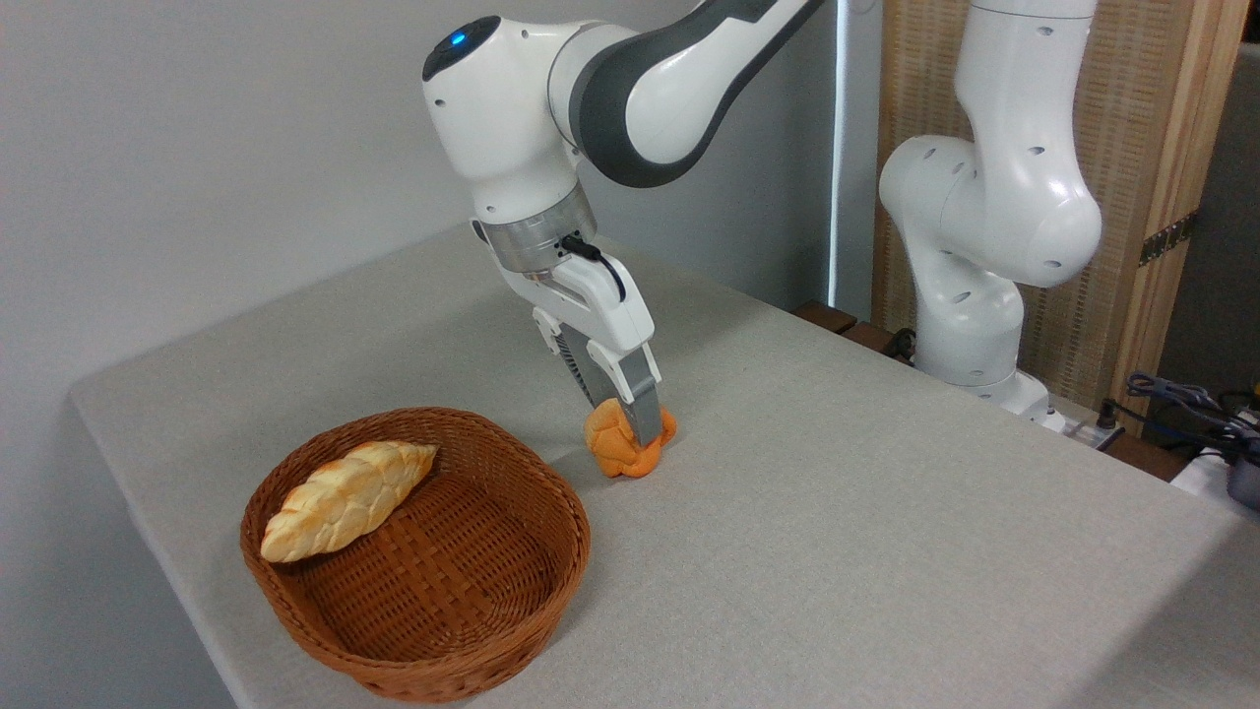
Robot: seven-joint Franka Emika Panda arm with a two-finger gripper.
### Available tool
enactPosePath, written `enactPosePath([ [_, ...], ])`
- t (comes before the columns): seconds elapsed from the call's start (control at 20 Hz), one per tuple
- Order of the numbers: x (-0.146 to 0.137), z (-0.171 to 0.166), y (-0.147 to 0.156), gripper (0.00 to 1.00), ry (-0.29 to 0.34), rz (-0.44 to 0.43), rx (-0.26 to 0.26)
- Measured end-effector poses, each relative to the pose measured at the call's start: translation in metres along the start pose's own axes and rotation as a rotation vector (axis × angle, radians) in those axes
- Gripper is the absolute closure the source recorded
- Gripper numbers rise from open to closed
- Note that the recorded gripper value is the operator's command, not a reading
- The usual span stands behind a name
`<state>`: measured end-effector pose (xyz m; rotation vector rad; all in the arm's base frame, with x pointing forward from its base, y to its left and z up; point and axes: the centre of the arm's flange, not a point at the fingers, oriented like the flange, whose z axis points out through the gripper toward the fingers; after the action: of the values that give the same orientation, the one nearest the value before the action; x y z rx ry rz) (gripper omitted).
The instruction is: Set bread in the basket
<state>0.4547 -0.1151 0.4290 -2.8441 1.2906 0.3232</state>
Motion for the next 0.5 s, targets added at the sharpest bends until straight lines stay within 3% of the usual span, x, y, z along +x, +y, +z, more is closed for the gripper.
enactPosePath([
  [0.3, 0.0, -0.002, 0.0, 0.64, 0.004, -0.001, 0.002],
  [0.5, 0.0, -0.036, -0.004, 0.64, 0.063, -0.007, 0.042],
])
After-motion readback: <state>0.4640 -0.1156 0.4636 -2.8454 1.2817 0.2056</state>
